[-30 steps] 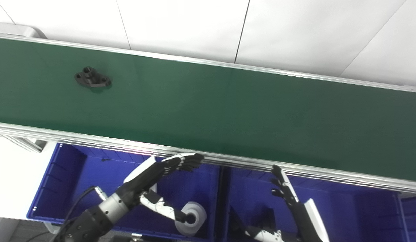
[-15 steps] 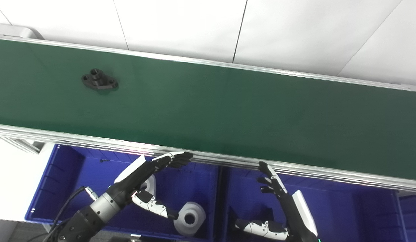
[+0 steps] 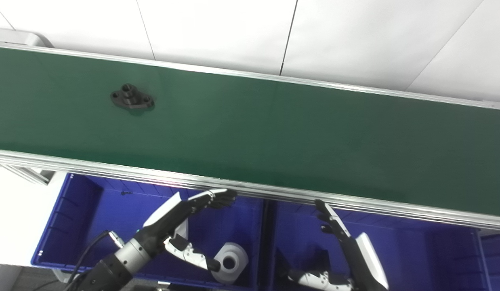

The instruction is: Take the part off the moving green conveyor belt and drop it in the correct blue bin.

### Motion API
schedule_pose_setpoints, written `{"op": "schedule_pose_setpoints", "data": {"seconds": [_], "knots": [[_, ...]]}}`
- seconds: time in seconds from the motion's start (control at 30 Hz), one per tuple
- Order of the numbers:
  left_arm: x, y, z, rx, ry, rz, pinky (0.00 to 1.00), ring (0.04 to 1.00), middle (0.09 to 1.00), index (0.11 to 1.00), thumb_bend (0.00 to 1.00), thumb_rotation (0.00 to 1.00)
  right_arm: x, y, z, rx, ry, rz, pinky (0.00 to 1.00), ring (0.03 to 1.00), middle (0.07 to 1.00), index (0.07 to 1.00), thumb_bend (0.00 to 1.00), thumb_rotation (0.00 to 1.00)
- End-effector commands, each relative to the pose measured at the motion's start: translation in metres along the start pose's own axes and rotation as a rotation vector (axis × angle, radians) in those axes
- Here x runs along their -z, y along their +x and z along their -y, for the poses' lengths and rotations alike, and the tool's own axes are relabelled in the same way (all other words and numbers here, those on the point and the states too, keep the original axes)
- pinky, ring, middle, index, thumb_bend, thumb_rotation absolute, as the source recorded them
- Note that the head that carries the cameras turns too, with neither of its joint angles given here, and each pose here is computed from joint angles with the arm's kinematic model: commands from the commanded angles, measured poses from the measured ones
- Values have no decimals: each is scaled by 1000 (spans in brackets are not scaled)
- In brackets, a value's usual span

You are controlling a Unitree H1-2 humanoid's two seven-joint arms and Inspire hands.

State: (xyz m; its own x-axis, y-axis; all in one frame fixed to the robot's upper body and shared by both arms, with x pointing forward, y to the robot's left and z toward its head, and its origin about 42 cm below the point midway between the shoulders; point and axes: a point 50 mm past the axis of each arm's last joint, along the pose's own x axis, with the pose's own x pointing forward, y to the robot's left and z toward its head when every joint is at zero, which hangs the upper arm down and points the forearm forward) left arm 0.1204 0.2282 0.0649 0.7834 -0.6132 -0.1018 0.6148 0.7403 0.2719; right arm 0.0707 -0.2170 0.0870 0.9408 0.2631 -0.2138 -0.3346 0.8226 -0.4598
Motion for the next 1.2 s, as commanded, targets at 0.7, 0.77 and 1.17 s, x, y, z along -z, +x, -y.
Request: {"op": "schedule_pose_setpoints", "data": {"seconds": [0.7,0.77,1.17], "knots": [[-6,-1,12,-16,-29,37,802,854,897,907,881,295,-9,-21,15,-2,-76,30,741,815,855,908,905,364],[-6,-3,10,-18,-24,35,798,853,896,906,882,304,-10,-20,14,-3,-75,31,739,816,859,910,902,362],[-3,-3,3,-45,-12,20,821,872,902,900,851,181,-10,0,2,43,-60,53,758,846,904,942,885,343]]}}
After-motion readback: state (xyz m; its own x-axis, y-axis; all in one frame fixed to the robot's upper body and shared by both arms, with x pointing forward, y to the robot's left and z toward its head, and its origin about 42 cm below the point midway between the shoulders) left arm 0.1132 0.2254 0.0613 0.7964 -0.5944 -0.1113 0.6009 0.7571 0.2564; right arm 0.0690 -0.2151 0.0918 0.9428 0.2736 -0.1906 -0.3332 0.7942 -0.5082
